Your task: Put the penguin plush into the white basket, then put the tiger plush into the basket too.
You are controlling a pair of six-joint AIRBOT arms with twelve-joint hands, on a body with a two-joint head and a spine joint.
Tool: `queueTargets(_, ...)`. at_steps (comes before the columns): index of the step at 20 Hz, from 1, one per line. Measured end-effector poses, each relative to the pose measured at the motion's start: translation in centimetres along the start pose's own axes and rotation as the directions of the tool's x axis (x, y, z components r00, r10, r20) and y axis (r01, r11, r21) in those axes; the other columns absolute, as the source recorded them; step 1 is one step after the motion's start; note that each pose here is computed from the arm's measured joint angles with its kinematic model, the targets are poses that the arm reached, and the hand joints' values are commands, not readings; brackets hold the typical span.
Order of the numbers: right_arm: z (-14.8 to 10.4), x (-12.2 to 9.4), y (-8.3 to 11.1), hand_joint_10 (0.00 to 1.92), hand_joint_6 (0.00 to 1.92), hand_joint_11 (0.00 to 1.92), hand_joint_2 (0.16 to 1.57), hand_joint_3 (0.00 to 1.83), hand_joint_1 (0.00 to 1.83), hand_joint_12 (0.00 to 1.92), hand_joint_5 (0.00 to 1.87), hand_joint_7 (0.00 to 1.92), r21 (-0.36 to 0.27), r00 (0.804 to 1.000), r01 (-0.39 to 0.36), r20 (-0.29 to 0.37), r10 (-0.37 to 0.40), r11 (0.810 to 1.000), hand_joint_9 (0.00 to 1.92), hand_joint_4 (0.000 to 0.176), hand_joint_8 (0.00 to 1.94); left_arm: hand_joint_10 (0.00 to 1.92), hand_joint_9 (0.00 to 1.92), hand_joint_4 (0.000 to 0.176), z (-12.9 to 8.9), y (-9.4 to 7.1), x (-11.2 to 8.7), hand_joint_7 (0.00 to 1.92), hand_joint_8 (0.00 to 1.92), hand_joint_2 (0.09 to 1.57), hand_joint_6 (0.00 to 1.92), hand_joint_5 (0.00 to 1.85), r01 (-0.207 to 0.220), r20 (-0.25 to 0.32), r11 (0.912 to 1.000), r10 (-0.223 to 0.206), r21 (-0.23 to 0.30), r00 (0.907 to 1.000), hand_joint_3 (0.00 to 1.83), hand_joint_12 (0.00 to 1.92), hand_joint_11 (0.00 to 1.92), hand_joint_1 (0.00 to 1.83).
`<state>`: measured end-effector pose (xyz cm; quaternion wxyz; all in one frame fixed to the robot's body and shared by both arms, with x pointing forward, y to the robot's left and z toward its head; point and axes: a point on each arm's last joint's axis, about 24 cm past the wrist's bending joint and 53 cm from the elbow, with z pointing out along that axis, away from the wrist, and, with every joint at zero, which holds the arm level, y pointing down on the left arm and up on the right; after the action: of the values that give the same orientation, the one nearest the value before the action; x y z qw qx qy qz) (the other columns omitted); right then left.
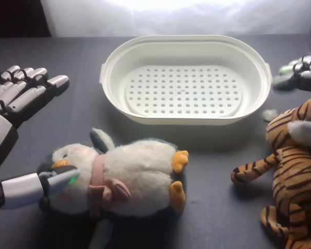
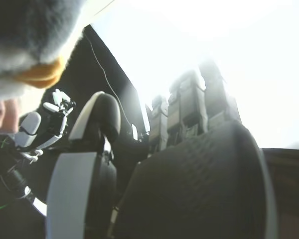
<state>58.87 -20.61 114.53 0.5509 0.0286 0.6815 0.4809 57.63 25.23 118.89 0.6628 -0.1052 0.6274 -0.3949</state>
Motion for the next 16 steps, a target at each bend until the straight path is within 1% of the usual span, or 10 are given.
queueTargets(2, 0.0, 0.0, 0.0, 0.00, 0.00, 0.03, 1.29, 0.00, 0.14, 0.29, 0.32, 0.19, 0.000, 1.000, -0.001, -0.001, 0.001, 1.000, 0.12, 0.058, 0.00, 0.00, 0.00, 0.151, 0.0, 0.0, 0.1, 0.00, 0.00, 0.86, 0.00, 0.09, -0.005, -0.013, 1.0000, 0.005, -0.002, 0.9999, 0.00, 0.00, 0.00, 0.64)
queueTargets(3, 0.0, 0.0, 0.0, 0.00, 0.00, 0.02, 1.29, 0.00, 0.09, 0.28, 0.32, 0.18, -0.001, 1.000, -0.001, -0.001, 0.001, 1.000, 0.11, 0.067, 0.00, 0.00, 0.00, 0.168, 0.0, 0.0, 0.2, 0.00, 0.00, 0.86, 0.00, 0.04, -0.018, -0.026, 0.9998, 0.018, 0.000, 0.9995, 0.00, 0.00, 0.00, 0.61)
queueTargets(4, 0.1, 0.0, 0.1, 0.00, 0.00, 0.05, 1.29, 0.00, 0.06, 0.24, 0.31, 0.18, -0.003, 1.000, 0.000, 0.000, 0.000, 1.000, 0.12, 0.063, 0.00, 0.00, 0.00, 0.156, 0.0, -0.1, 0.4, 0.00, 0.00, 0.82, 0.00, 0.01, -0.065, -0.047, 0.9978, 0.065, -0.006, 0.9968, 0.00, 0.00, 0.00, 0.59)
queueTargets(5, 0.2, -0.1, 0.1, 0.00, 0.00, 0.07, 1.30, 0.00, 0.05, 0.19, 0.30, 0.17, -0.005, 1.000, 0.001, 0.001, -0.001, 1.000, 0.11, 0.053, 0.00, 0.00, 0.00, 0.172, -0.2, -0.2, 0.6, 0.00, 0.00, 0.77, 0.00, 0.00, -0.099, -0.062, 0.9950, 0.098, -0.013, 0.9932, 0.00, 0.00, 0.00, 0.61)
queueTargets(6, 0.2, -0.2, 0.2, 0.00, 0.00, 0.07, 1.31, 0.00, 0.07, 0.17, 0.30, 0.17, -0.008, 1.000, 0.000, 0.005, 0.000, 1.000, 0.10, 0.038, 0.00, 0.00, 0.00, 0.175, -0.3, -0.2, 1.2, 0.00, 0.00, 0.73, 0.00, 0.00, -0.146, -0.091, 0.9891, 0.144, -0.021, 0.9854, 0.00, 0.00, 0.00, 0.63)
queueTargets(7, 0.3, -0.2, 0.3, 0.00, 0.00, 0.08, 1.32, 0.00, 0.15, 0.17, 0.28, 0.16, -0.012, 1.000, -0.001, 0.006, 0.001, 1.000, 0.11, 0.035, 0.00, 0.00, 0.00, 0.176, -0.4, 0.0, 1.9, 0.00, 0.00, 0.70, 0.00, 0.00, -0.169, -0.123, 0.9854, 0.165, -0.022, 0.9786, 0.00, 0.00, 0.00, 0.63)
queueTargets(9, 0.4, 0.1, 0.8, 0.00, 0.00, 0.08, 1.36, 0.01, 0.30, 0.14, 0.24, 0.14, -0.029, 1.000, 0.000, -0.004, 0.000, 1.000, 0.11, 0.057, 0.00, 0.00, 0.00, 0.176, -0.8, 1.3, 3.9, 0.00, 0.00, 0.65, 0.00, 0.00, -0.190, -0.220, 0.9801, 0.174, -0.057, 0.9599, 0.00, 0.00, 0.00, 0.67)
queueTargets(10, 0.5, 0.0, 0.9, 0.00, 0.00, 0.08, 1.36, 0.01, 0.30, 0.14, 0.24, 0.14, -0.034, 1.000, 0.000, -0.001, 0.000, 0.999, 0.11, 0.057, 0.00, 0.00, 0.00, 0.176, -0.9, 1.5, 4.2, 0.00, 0.00, 0.65, 0.00, 0.00, -0.200, -0.236, 0.9782, 0.181, -0.057, 0.9547, 0.00, 0.00, 0.00, 0.67)
queueTargets(13, 0.6, -0.1, 1.2, 0.01, 0.00, 0.08, 1.36, 0.00, 0.37, 0.07, 0.24, 0.16, -0.044, 1.000, -0.001, 0.005, 0.001, 0.999, 0.11, 0.072, 0.01, 0.00, 0.00, 0.176, -0.7, 2.5, 5.3, 0.00, 0.00, 0.63, 0.00, 0.00, -0.282, -0.309, 0.9572, 0.250, -0.064, 0.9177, 0.00, 0.00, 0.00, 0.77)
queueTargets(16, 0.7, -0.1, 1.3, 0.01, 0.00, 0.07, 1.36, 0.00, 0.40, 0.05, 0.24, 0.20, -0.050, 1.000, -0.002, 0.005, 0.002, 0.999, 0.11, 0.085, 0.01, 0.00, 0.00, 0.176, 0.0, 3.8, 6.2, 0.00, 0.00, 0.64, 0.00, 0.00, -0.319, -0.354, 0.9449, 0.273, -0.075, 0.8945, 0.00, 0.00, 0.00, 0.85)
